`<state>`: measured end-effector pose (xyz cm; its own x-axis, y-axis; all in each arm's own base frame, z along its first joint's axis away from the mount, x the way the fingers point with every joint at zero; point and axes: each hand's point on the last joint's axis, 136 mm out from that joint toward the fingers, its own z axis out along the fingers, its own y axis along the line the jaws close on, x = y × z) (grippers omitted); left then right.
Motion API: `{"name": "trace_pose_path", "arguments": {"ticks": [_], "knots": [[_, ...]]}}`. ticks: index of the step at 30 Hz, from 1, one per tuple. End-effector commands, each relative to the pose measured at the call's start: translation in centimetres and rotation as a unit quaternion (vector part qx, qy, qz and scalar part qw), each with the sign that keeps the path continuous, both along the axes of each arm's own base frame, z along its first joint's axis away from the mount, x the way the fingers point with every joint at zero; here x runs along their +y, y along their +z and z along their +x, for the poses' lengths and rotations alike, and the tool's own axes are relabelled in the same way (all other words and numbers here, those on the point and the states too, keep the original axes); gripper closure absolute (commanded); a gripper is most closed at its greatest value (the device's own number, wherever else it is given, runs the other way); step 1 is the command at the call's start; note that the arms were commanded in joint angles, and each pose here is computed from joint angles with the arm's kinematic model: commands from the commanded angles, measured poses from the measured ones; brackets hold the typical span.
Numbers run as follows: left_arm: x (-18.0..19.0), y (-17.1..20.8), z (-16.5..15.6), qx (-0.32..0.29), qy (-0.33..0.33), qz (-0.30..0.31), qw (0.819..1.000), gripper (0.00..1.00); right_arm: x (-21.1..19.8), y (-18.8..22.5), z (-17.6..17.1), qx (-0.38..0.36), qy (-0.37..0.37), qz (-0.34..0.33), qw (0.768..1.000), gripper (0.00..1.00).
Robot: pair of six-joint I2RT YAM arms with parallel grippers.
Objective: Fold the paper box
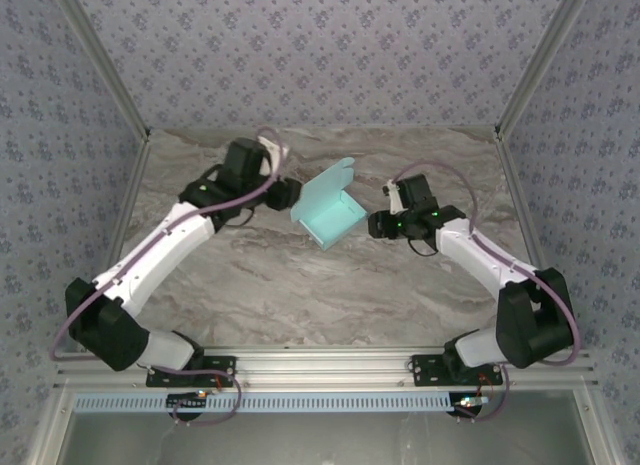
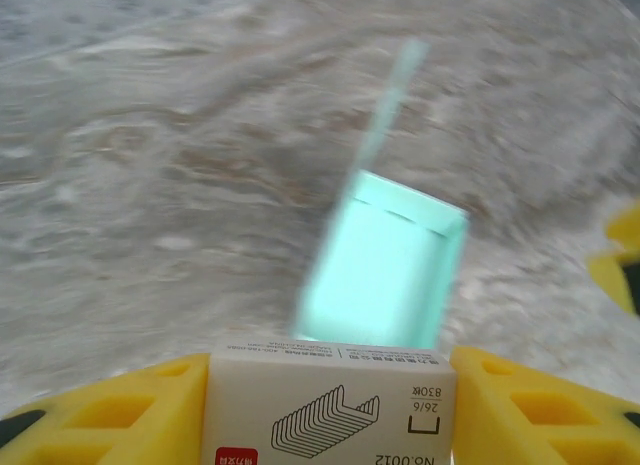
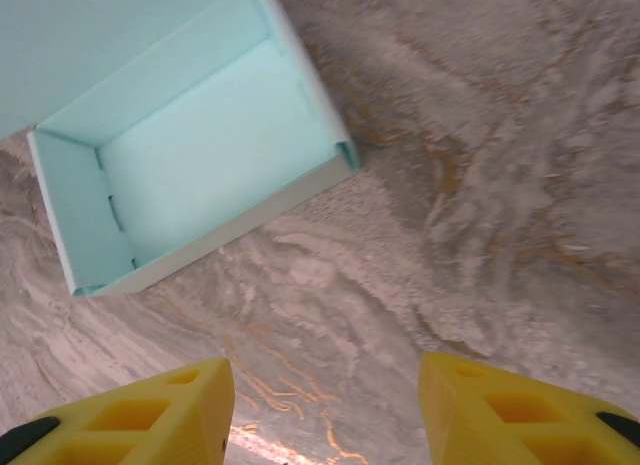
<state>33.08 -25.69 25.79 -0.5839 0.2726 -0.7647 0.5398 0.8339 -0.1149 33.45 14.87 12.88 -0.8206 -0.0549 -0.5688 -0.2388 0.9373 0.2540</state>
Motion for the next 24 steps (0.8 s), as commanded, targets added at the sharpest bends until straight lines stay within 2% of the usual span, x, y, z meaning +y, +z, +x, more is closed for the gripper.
{"name": "trace_pose_path", "arguments": {"ticks": [1, 4, 9, 16, 24], "knots": [[-3.7, -1.7, -1.7, 0.001, -0.043, 0.035, 0.998, 0.43, -2.5, 0.1, -0.8, 0.006, -0.02, -0.009, 1.0, 0.46], [-6.9, -3.5, -2.4, 0.006, -0.082, 0.066, 0.994, 0.43, -4.3, -0.1, -1.1, 0.009, -0.045, -0.007, 0.999, 0.46], [-9.4, -8.0, -0.8, 0.034, -0.093, 0.109, 0.989, 0.43, -5.2, -0.7, -1.9, 0.012, -0.058, -0.008, 0.998, 0.45], [-9.7, -13.4, 2.8, 0.054, -0.063, 0.163, 0.983, 0.44, -5.3, -1.3, -2.5, 0.015, -0.057, -0.005, 0.998, 0.45], [-9.7, -16.2, 4.7, 0.066, -0.046, 0.181, 0.98, 0.43, -5.1, -1.7, -2.6, 0.019, -0.055, -0.001, 0.998, 0.45]]}}
